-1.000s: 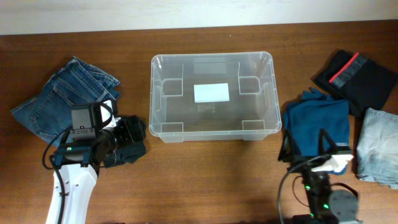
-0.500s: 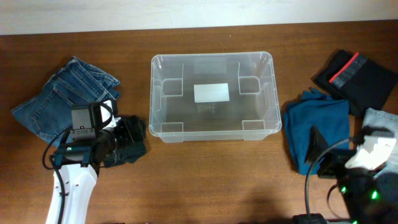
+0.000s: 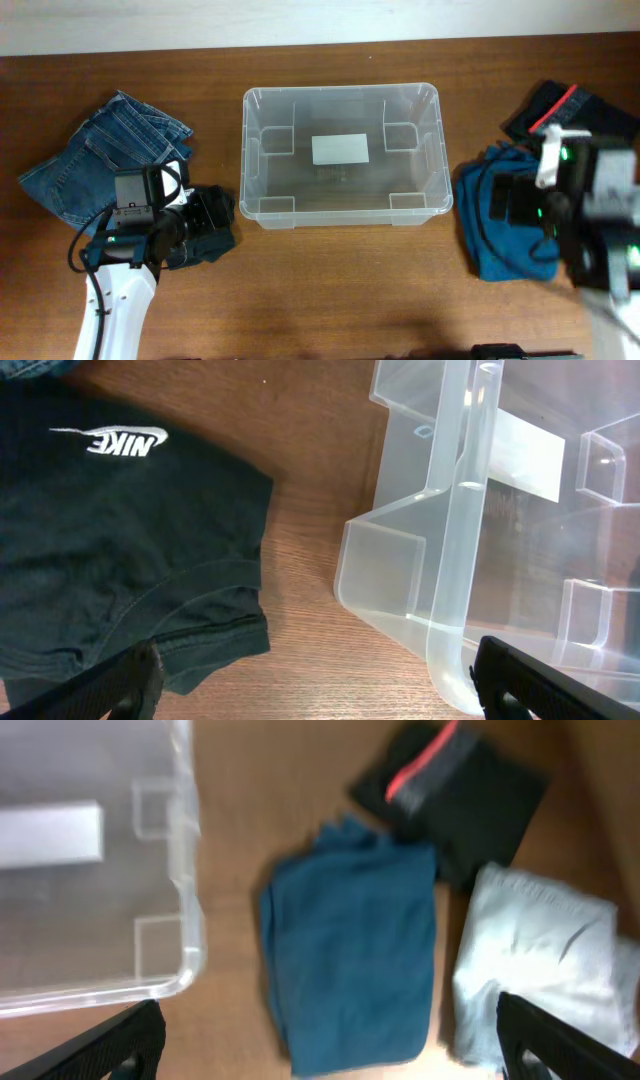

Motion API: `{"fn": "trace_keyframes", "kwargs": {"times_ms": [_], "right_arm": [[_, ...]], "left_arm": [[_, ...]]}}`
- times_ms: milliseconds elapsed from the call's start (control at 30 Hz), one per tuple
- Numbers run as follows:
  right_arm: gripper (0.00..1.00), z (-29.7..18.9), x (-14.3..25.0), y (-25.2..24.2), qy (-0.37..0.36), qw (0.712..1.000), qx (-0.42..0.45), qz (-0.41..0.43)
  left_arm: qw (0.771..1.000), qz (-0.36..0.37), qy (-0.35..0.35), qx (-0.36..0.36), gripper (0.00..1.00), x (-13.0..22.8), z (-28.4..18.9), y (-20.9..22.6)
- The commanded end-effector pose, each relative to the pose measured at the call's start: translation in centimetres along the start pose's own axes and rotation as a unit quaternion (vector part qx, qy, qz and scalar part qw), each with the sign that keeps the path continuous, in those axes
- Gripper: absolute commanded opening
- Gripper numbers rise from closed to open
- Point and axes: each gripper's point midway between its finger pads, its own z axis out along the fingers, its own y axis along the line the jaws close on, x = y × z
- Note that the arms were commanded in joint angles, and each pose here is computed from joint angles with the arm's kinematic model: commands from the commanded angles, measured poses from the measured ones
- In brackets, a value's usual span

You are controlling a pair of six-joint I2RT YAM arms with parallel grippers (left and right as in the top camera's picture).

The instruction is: Pack container

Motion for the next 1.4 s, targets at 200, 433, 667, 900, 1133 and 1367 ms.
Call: {"fn": "trace_keyframes", "kwargs": {"times_ms": [200, 433, 667, 900, 1133, 1367], "right_arm": [[0.98, 5.3, 1.9, -4.4, 0.119, 0.987, 0.013, 0.111], [0.98, 6.5, 2.0, -9.1, 0.115, 0.976, 0.060, 0.173], [0.98, 8.4, 4.0, -13.7, 0.141, 0.943, 0.116, 0.277], [0.98, 10.8, 6.3, -15.9, 0.198, 0.920, 0.175, 0.290], [0.98, 11.4, 7.9, -16.3, 0.229, 0.902, 0.186, 0.317], [0.98, 8.4, 10.5, -19.8, 0.210, 0.847, 0.217, 0.438]], "left_arm": [[1.000, 0.010, -0.002, -0.002, 0.99, -0.1, -0.1, 0.0], [1.000, 0.010, -0.002, -0.002, 0.99, -0.1, -0.1, 0.0], [1.000, 0.010, -0.003, -0.002, 0.99, -0.1, -0.1, -0.1], [1.000, 0.010, -0.002, -0.002, 0.99, -0.1, -0.1, 0.0], [1.000, 0.010, -0.002, -0.002, 0.99, -0.1, -0.1, 0.0], [1.000, 0.010, -0.002, -0.002, 0.99, -0.1, -0.1, 0.0]]}}
